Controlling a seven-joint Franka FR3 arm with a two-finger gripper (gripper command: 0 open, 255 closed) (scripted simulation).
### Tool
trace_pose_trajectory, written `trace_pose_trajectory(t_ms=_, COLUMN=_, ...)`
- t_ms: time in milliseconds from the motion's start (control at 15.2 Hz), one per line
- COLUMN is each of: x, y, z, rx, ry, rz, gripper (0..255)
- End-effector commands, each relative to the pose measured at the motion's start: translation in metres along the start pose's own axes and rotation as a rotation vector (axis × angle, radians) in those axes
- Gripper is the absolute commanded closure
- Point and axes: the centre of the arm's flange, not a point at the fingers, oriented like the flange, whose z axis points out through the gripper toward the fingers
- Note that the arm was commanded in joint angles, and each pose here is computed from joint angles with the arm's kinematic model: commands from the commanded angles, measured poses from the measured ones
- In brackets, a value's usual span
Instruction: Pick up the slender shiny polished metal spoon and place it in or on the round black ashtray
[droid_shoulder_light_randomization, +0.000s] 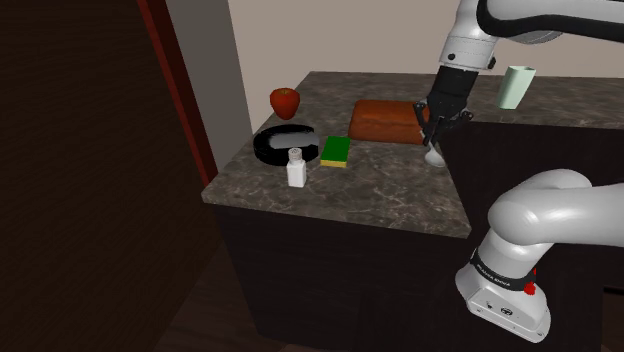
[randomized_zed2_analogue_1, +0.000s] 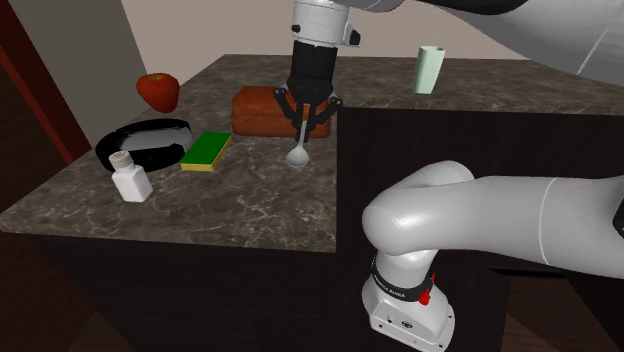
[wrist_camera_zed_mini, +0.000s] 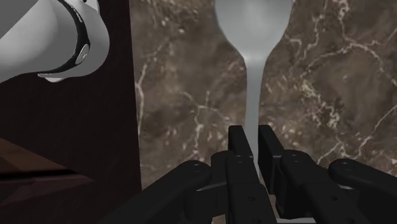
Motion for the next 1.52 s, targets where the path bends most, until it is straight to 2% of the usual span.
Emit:
trace_pose_trajectory(t_ms=0, x=-0.002, y=-0.001, z=-0.012, rx=0.0, ry=0.0, rz=0.0, gripper=255)
trace_pose_trajectory(t_ms=462, x=-0.006, y=-0.006, z=-0.043, rx=0.0, ry=0.0, rz=0.0, gripper=255)
trace_pose_trajectory(t_ms=1452, x=0.039, y=-0.198, z=-0.026, rx=0.0, ry=0.0, rz=0.0, gripper=255)
